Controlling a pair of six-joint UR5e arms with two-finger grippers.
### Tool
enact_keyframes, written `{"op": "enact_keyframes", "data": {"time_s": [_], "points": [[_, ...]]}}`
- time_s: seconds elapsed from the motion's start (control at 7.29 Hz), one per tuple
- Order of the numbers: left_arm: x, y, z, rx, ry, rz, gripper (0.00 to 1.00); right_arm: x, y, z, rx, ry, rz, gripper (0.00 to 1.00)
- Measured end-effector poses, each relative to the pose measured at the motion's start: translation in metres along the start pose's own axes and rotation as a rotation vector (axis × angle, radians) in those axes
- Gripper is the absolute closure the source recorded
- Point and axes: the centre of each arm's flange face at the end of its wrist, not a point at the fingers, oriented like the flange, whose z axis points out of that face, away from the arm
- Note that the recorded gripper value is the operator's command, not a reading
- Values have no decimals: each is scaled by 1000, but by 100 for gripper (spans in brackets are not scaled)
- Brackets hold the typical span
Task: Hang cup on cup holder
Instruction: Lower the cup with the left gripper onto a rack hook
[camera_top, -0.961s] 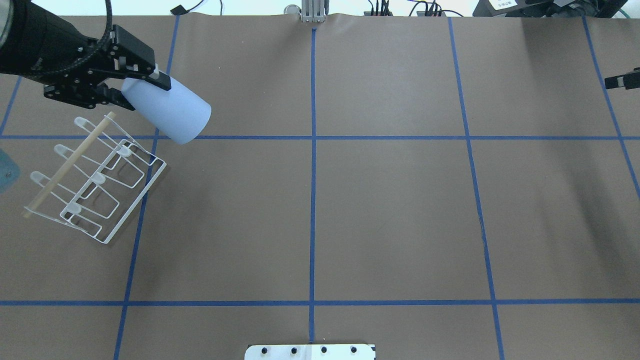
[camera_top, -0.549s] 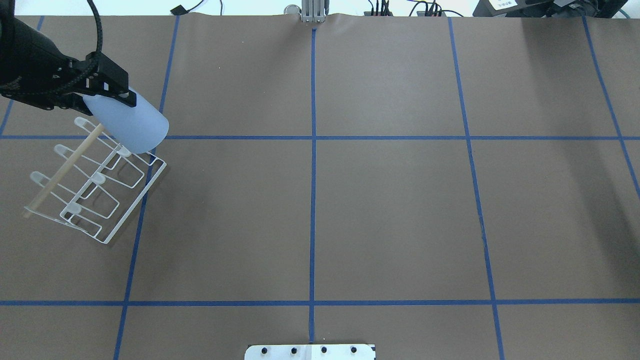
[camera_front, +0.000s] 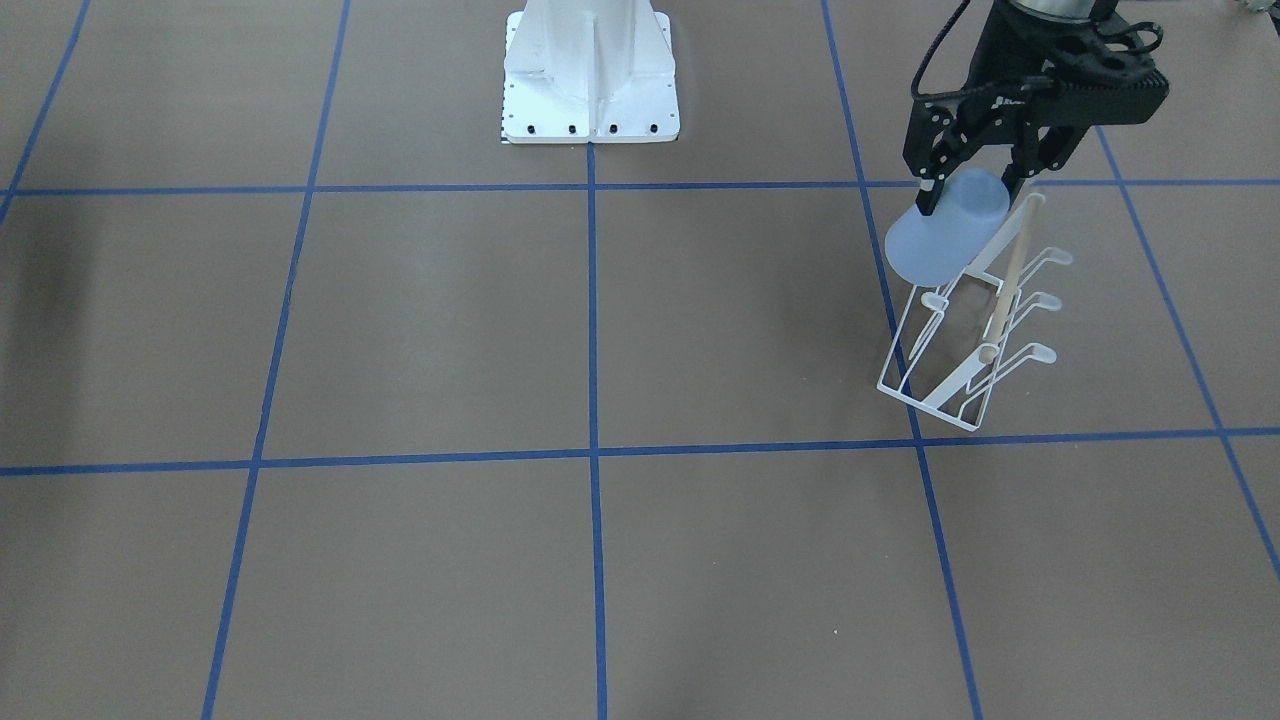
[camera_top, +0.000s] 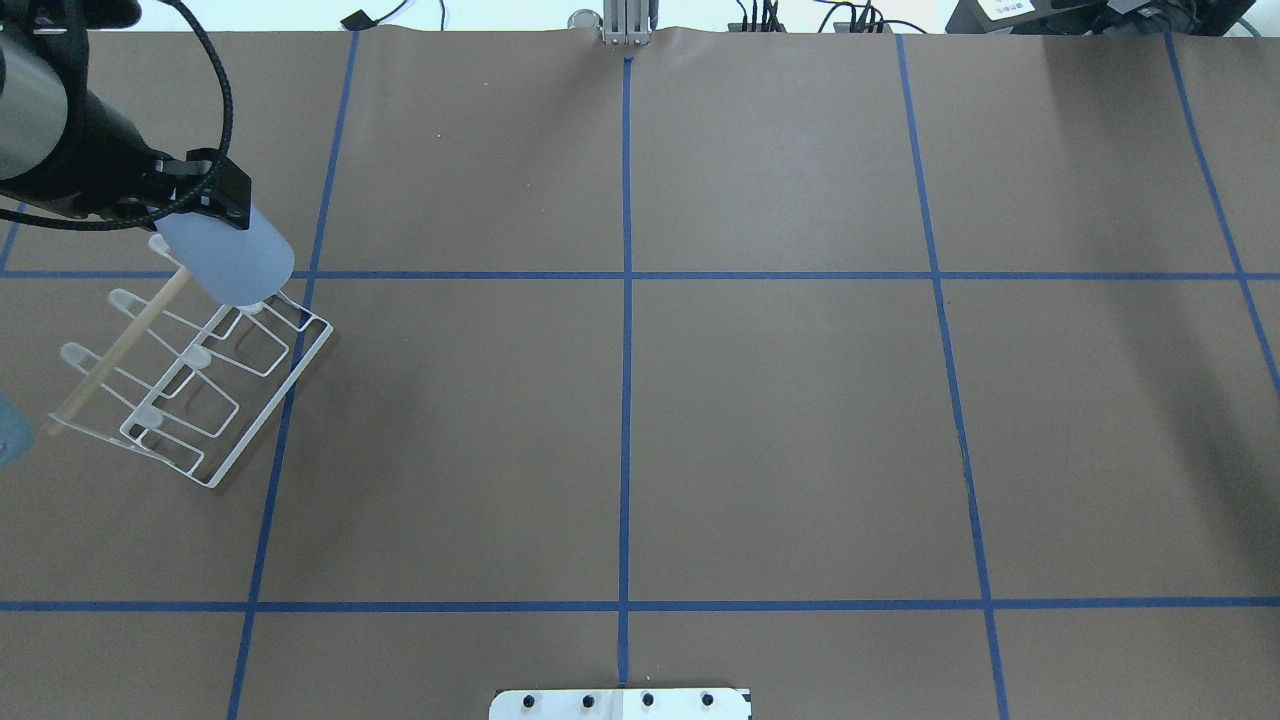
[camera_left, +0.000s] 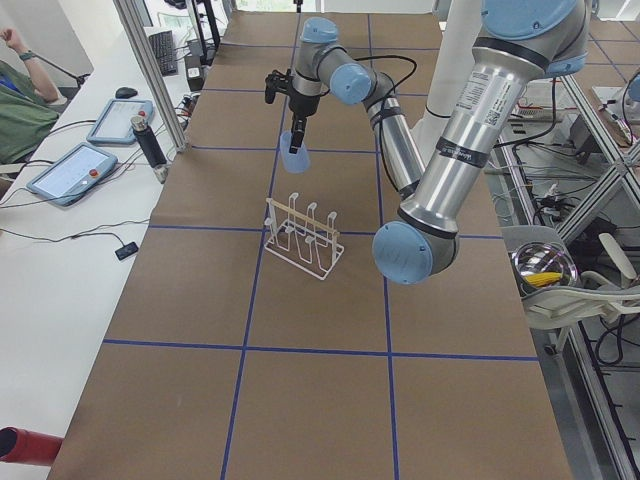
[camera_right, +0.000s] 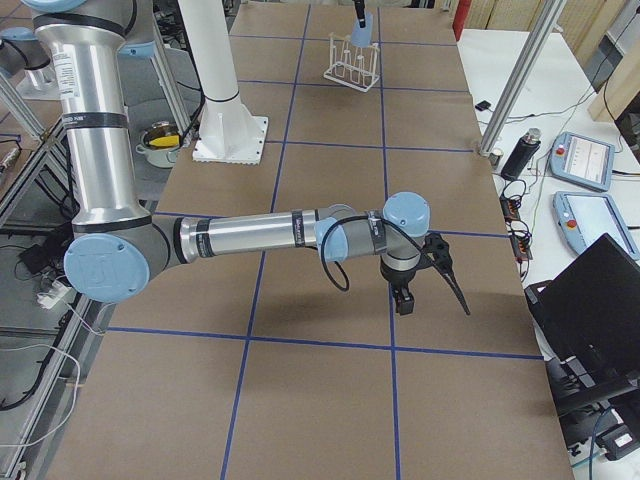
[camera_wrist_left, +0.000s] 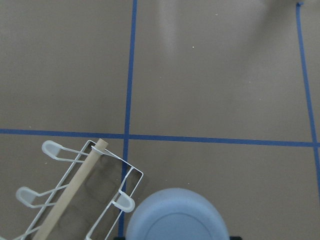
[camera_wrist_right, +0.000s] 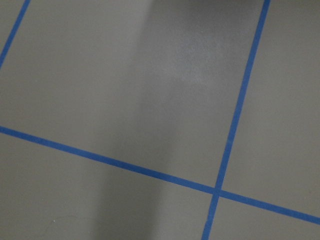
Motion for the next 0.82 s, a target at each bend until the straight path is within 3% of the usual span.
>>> {"op": "enact_keyframes", "data": {"time_s": [0.27, 0.82], "points": [[-9, -3, 21, 0, -65, 23, 100, -10, -3, -16, -80, 26, 7, 0], [-7, 0, 54, -33, -117, 43, 100, -11, -1, -17, -99, 22, 14, 0]]}}
